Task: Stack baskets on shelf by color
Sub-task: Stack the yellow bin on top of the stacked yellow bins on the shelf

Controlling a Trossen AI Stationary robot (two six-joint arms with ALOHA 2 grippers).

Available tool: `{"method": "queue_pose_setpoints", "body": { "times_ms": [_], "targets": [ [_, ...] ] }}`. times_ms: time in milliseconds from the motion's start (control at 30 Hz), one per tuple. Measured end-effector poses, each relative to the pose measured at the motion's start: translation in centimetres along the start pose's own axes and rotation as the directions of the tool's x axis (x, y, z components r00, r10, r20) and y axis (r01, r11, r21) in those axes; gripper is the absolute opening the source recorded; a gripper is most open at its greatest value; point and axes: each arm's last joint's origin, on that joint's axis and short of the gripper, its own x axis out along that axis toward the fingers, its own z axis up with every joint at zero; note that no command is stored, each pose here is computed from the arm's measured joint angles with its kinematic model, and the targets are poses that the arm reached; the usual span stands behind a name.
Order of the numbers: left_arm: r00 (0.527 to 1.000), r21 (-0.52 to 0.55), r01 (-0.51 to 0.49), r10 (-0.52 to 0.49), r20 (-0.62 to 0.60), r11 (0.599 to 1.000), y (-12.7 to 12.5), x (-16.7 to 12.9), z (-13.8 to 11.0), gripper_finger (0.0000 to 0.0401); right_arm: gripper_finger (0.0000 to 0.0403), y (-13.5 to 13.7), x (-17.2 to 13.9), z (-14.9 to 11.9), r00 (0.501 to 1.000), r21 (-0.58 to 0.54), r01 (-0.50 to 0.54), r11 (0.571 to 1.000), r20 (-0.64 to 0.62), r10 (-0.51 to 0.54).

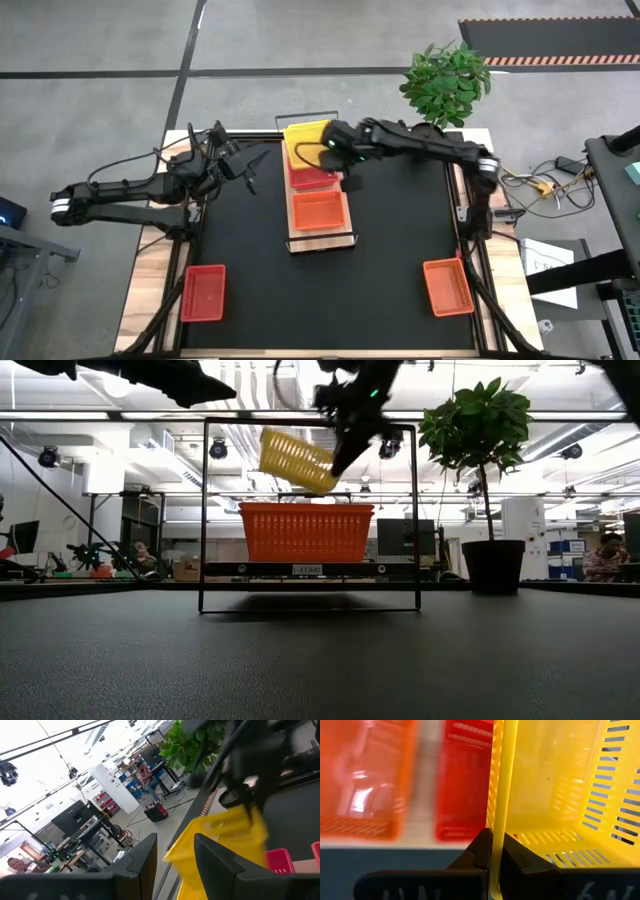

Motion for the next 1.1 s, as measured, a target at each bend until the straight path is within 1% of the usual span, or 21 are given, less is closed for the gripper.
{"method": "queue_pose_setpoints", "body": {
  "times_ms": [67,200,300,400,533,667,767,867,1000,1100],
  "targets": [
    [1.0,0.003,-0.001,0.001,0.001,1.0,0.0,0.0,0.0,0.0114,0.0008,-1.7,1.5,0.1,1.0,0.018,0.007,1.0,-0.02,-0.007],
    [1.0,0.012,-0.01,0.01,0.012,1.0,0.3,-0.3,0.1,0.0114,0.0008,-4.6,4.5,-0.1,0.998,0.005,0.016,1.0,-0.057,-0.015],
    [1.0,0.015,-0.015,0.015,0.018,1.0,0.4,-0.4,0.2,0.0114,0.0008,-6.1,6.2,-0.4,0.996,-0.009,0.004,1.0,-0.092,-0.005],
    [1.0,0.015,-0.017,0.016,0.019,1.0,0.5,-0.5,0.2,0.0114,0.0008,-7.1,7.2,-0.7,0.992,0.005,-0.012,1.0,-0.128,0.012],
    [1.0,0.018,-0.017,0.017,0.02,1.0,0.5,-0.5,0.2,0.0114,0.0008,-7.7,8.2,-1.3,0.986,0.008,-0.032,0.999,-0.161,0.033],
    [1.0,0.02,-0.017,0.017,0.019,1.0,0.5,-0.5,0.2,0.0114,0.0009,-8.0,8.2,-2.2,0.98,0.031,-0.039,0.999,-0.193,0.045],
    [1.0,0.02,-0.017,0.016,0.019,1.0,0.5,-0.5,0.2,0.0114,0.0009,-8.2,8.0,-2.3,0.981,0.072,-0.03,0.997,-0.188,0.043],
    [1.0,0.019,-0.018,0.017,0.02,1.0,0.5,-0.5,0.2,0.0114,0.0009,-8.5,8.0,-2.7,0.981,0.085,-0.035,0.996,-0.186,0.05],
    [1.0,0.019,-0.017,0.017,0.019,1.0,0.5,-0.5,0.2,0.0114,0.0009,-8.6,8.5,-2.8,0.981,0.119,-0.026,0.992,-0.186,0.048],
    [1.0,0.019,-0.018,0.017,0.02,1.0,0.5,-0.5,0.2,0.0114,0.0016,-8.6,9.0,-3.0,0.979,0.128,-0.03,0.991,-0.198,0.055]
  ]
}}
